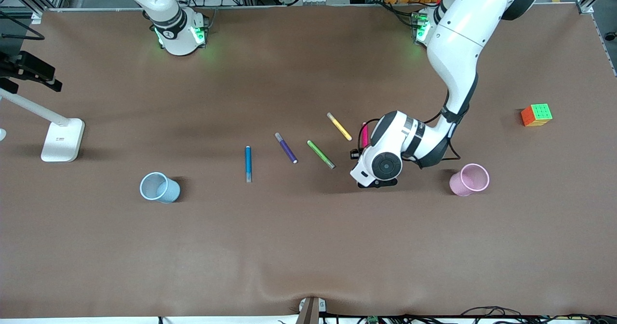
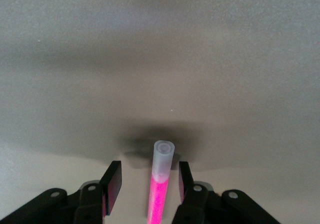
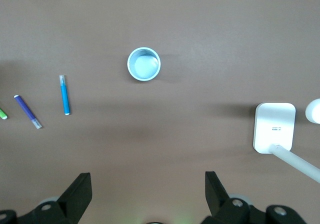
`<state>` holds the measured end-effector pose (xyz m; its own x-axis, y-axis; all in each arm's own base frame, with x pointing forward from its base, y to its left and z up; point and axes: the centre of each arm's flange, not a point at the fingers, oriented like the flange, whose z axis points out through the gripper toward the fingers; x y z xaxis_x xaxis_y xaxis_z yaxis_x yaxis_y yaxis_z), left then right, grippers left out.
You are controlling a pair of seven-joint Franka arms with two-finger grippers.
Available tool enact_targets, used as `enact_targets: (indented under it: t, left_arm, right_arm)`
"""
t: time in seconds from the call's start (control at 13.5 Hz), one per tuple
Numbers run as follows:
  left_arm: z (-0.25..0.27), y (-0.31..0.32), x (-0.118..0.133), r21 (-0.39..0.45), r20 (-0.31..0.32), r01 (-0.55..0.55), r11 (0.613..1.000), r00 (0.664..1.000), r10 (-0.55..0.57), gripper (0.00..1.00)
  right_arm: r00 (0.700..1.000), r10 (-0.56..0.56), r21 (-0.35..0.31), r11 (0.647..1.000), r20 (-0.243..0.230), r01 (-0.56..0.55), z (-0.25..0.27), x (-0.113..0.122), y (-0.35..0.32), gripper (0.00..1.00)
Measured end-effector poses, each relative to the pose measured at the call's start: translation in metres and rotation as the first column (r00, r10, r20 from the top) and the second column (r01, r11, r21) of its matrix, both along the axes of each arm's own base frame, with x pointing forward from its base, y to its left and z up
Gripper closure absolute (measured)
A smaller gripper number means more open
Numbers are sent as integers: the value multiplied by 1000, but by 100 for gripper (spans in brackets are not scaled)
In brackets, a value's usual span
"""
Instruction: Place pink and blue markers in matching cups
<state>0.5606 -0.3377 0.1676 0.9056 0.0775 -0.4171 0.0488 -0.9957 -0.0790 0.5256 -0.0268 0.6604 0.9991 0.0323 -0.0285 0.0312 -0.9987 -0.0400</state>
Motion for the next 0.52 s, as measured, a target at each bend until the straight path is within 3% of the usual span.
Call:
enact_targets:
  t: [0.15, 0.52]
  left_arm:
    - [0, 0, 0, -1, 0, 3, 1000, 1000, -3, 66]
    - [0, -1, 1, -6, 9, 1, 1000, 1000, -1, 70]
  right_arm:
    - [1000, 11, 0, 1000, -1, -11, -1, 1, 6, 0]
    - [997, 75, 2, 997, -16, -75, -12, 9, 40, 0]
